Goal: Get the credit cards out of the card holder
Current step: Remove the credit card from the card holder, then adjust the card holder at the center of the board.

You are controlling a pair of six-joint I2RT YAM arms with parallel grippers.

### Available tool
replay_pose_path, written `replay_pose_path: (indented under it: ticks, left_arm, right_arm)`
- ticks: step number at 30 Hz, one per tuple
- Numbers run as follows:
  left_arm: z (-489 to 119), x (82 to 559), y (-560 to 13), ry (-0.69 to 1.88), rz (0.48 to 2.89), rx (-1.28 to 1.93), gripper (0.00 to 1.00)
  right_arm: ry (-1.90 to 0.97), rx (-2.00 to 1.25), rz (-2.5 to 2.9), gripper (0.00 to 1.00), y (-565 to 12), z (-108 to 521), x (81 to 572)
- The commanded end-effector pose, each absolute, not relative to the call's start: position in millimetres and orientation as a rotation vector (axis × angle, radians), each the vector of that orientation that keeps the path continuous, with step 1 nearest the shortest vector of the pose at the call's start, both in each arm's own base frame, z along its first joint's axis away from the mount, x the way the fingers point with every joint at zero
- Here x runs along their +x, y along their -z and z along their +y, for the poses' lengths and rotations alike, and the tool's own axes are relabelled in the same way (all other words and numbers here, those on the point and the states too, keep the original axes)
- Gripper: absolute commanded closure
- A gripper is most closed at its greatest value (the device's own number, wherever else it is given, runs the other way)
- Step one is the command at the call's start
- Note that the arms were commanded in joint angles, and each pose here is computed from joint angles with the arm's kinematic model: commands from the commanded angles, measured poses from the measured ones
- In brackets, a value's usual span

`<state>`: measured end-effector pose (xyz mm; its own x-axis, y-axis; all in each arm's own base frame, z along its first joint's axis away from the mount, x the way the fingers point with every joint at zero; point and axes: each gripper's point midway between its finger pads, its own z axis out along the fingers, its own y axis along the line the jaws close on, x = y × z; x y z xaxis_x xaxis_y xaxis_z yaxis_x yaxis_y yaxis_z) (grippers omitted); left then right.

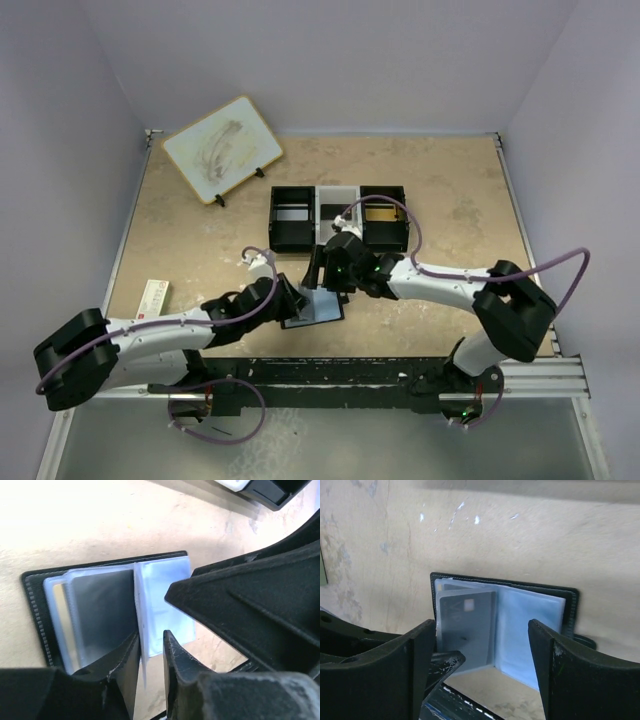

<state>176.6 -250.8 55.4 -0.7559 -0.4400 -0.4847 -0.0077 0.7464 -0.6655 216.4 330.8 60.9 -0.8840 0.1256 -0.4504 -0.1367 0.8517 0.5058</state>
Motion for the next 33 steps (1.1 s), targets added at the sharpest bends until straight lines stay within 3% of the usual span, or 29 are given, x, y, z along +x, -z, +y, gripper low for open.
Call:
replay_pose_path:
  ticks: [1, 14, 29, 33]
  left_arm:
    - [-273.6, 187.1, -77.6, 0.893, 2.275, -0.235, 0.74]
    - [-317.7, 183.8, -80.8, 1.012, 2.295, -0.142, 0.59]
    - [-283.0, 198.1, -97.3, 0.806, 2.248, -0.198, 0.5]
    - [-251.2, 213.0, -103.9, 0.574, 2.235, -0.187, 0.4]
  right_arm:
    - [-0.611, 0.068, 2.502, 0.23, -72.0, 293.5, 227.8]
    - [-0.692, 0.264, 2.252, 0.24, -103.9, 240.4, 224.8]
    - [-0.943, 0.138, 2.172, 0.24, -134.1, 256.0, 203.4]
    - [-1.048, 0.146, 2.216, 0.27, -123.3, 269.9, 193.3]
